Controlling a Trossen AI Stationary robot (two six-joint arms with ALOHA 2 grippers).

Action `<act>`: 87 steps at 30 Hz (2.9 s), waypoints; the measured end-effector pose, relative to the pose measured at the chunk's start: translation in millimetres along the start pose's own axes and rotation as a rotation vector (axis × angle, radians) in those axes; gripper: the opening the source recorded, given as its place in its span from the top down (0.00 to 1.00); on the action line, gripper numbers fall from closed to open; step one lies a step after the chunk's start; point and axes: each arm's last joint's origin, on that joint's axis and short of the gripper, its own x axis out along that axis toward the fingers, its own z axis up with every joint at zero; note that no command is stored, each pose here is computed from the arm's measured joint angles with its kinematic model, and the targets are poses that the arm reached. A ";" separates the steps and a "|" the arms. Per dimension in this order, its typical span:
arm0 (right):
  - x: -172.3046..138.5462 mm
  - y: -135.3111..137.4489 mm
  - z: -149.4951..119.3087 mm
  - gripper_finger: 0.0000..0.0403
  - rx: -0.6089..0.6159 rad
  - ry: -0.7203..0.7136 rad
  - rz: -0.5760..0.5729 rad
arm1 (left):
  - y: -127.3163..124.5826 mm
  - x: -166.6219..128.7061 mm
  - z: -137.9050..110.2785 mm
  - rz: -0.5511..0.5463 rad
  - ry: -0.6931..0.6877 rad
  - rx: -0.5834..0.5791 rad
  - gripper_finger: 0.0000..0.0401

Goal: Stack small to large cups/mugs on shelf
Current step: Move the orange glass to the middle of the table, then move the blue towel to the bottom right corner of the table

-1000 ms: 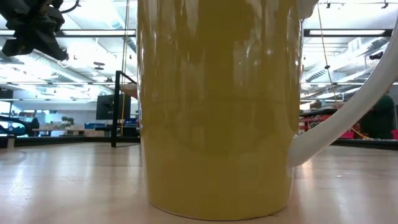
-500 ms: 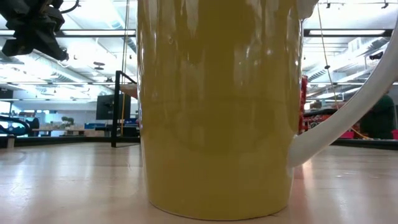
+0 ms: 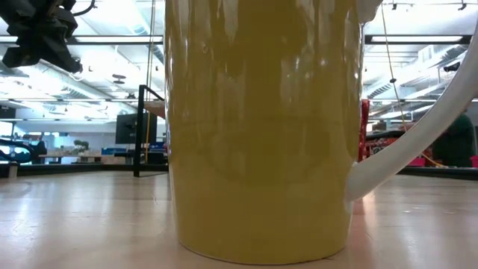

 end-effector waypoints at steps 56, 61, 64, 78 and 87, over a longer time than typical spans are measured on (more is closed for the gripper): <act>47.8 78.2 70.6 0.78 -0.438 -0.181 0.229 | 0.0 -0.1 0.0 0.000 -0.001 -0.010 0.91; 63.3 80.4 74.5 0.78 -0.460 -0.155 0.218 | 0.0 -0.1 0.0 0.000 -0.001 -0.011 0.90; 65.9 80.7 75.3 0.78 -0.474 -0.155 0.212 | 0.0 -0.1 0.0 0.000 -0.001 -0.012 0.90; 94.2 96.3 67.4 0.88 -0.493 -0.027 0.270 | 0.2 -0.1 0.1 0.006 -0.004 -0.011 0.89; 91.6 114.0 47.0 0.98 -0.529 0.024 0.237 | 0.5 -0.1 0.2 0.016 -0.009 -0.006 0.91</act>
